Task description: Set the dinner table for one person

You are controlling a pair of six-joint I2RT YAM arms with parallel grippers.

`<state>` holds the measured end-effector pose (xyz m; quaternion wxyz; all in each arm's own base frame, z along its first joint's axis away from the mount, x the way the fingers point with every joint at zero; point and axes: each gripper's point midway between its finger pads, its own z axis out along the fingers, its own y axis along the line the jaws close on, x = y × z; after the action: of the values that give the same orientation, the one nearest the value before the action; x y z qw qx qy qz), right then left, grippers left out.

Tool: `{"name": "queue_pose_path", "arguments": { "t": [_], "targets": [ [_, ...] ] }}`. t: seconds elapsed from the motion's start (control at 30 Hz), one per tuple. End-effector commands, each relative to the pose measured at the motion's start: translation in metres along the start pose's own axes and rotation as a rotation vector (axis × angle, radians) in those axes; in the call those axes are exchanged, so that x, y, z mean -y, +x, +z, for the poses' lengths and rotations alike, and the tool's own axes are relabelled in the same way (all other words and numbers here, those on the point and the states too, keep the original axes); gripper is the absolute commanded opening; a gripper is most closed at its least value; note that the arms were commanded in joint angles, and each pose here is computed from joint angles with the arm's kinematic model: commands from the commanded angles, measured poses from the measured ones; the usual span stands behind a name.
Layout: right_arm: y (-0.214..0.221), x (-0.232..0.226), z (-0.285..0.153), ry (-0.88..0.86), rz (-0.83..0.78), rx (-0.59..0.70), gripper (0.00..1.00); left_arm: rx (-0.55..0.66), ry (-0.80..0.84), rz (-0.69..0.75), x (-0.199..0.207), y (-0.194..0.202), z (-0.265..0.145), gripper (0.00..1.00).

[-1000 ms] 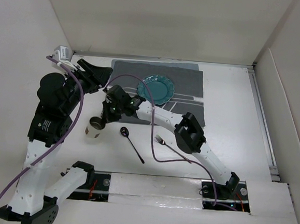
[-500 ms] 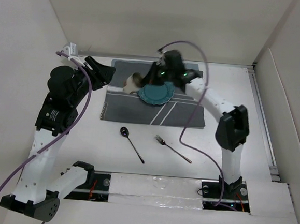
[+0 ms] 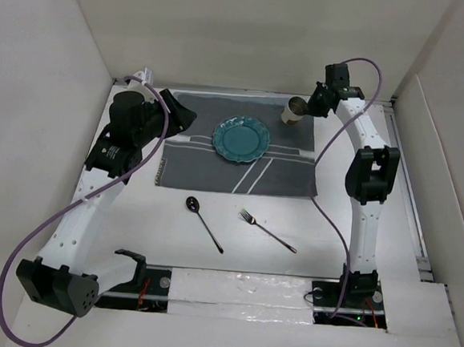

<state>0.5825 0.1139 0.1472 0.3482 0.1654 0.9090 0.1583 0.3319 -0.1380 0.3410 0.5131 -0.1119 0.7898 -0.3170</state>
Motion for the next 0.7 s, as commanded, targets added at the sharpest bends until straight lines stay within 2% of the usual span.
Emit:
{"name": "queue_pose_path", "arguments": {
  "t": [0.0, 0.2, 0.43, 0.53, 0.57, 0.67],
  "targets": [
    [-0.03, 0.005, -0.011, 0.03, -0.011, 0.059, 0.0, 0.022, 0.047, 0.043, 0.006, -0.007, 0.01, 0.43],
    [-0.036, 0.032, 0.013, 0.092, 0.013, 0.06, 0.0, 0.001, 0.046, 0.047, 0.001, -0.002, 0.028, 0.43],
    [-0.023, 0.047, 0.029, 0.144, 0.017, 0.029, 0.0, -0.022, 0.041, 0.048, -0.004, 0.002, 0.045, 0.43],
    [-0.021, 0.047, 0.032, 0.14, 0.019, 0.021, 0.1, -0.025, 0.039, 0.05, -0.005, 0.002, 0.048, 0.44],
    [-0.021, 0.046, 0.031, 0.133, 0.019, 0.023, 0.18, -0.025, 0.035, 0.053, -0.006, 0.002, 0.049, 0.44],
    [-0.03, 0.038, 0.023, 0.078, 0.031, 0.031, 0.32, -0.02, 0.031, 0.055, -0.006, -0.001, 0.051, 0.44]
  ]
}}
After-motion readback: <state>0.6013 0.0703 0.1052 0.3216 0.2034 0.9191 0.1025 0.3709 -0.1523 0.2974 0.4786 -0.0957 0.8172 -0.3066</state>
